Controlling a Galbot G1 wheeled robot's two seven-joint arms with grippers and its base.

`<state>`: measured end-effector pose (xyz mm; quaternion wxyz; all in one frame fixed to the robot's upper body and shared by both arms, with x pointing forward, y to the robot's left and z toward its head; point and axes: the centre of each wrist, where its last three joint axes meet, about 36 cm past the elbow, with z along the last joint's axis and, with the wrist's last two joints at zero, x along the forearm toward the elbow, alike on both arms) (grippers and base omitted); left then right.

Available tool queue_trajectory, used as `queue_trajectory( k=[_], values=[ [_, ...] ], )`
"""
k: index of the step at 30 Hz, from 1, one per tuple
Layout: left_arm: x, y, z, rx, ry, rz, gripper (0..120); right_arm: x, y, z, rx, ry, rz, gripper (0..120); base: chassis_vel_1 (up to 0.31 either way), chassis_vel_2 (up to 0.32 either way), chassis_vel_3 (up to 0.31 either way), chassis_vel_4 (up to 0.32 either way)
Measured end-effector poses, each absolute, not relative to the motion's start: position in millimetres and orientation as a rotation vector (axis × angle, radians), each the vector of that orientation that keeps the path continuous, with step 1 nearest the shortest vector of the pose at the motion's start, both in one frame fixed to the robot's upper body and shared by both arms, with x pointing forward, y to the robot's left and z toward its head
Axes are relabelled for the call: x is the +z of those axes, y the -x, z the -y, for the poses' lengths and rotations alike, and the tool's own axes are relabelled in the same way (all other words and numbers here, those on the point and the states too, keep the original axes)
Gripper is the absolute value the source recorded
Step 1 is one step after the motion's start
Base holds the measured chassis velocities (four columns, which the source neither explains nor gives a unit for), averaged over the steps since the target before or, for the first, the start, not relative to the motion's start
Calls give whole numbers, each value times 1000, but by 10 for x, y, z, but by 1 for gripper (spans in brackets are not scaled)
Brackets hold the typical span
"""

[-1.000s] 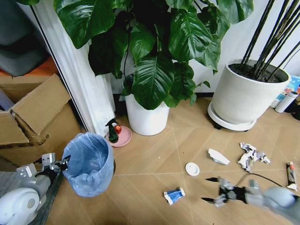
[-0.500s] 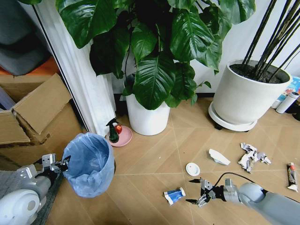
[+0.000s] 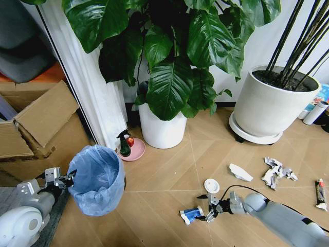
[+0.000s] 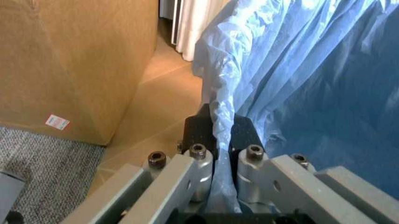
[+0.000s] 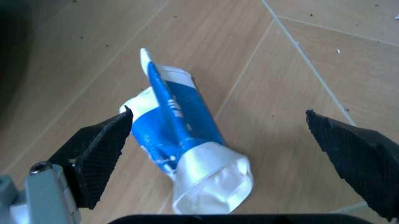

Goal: Pick up the trash bin and place the garbage on the floor into it.

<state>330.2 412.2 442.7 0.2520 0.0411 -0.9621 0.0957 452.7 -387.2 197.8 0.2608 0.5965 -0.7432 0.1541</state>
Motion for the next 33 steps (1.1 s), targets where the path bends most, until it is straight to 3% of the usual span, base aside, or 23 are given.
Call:
queue_trajectory(
  k=[5, 11, 15, 19, 21, 23, 26, 30, 33],
  values=[
    [4419, -3304, -4129, 263, -115, 2615, 0, 1899, -4603, 3781, 396, -1653, 1967, 99, 0, 0, 0, 0],
    [4446, -3315, -4152, 258, -112, 2617, 0, 1844, -4597, 3762, 368, -1687, 1920, 79, 0, 0, 0, 0],
    [4460, -3325, -4157, 259, -114, 2619, 0, 1829, -4593, 3786, 356, -1689, 1908, 58, 0, 0, 0, 0],
    [4460, -3327, -4160, 259, -116, 2619, 0, 1831, -4596, 3798, 354, -1688, 1907, 50, 0, 0, 0, 0],
    [4464, -3334, -4166, 257, -115, 2615, 0, 1832, -4616, 3816, 347, -1690, 1909, 30, 0, 0, 0, 0],
    [4464, -3334, -4166, 259, -114, 2614, 0, 1831, -4617, 3815, 346, -1691, 1909, 27, 0, 0, 0, 0],
    [4486, -3344, -4153, 259, -103, 2612, 0, 1814, -4585, 3833, 336, -1698, 1899, 11, 0, 0, 0, 0],
    [4495, -3344, -4138, 253, -89, 2610, 0, 1823, -4508, 3888, 324, -1694, 1906, 0, 0, 0, 0, 0],
    [4492, -3344, -4126, 248, -75, 2605, 0, 1833, -4413, 3944, 307, -1682, 1922, 0, 0, 0, 0, 0]
  ],
)
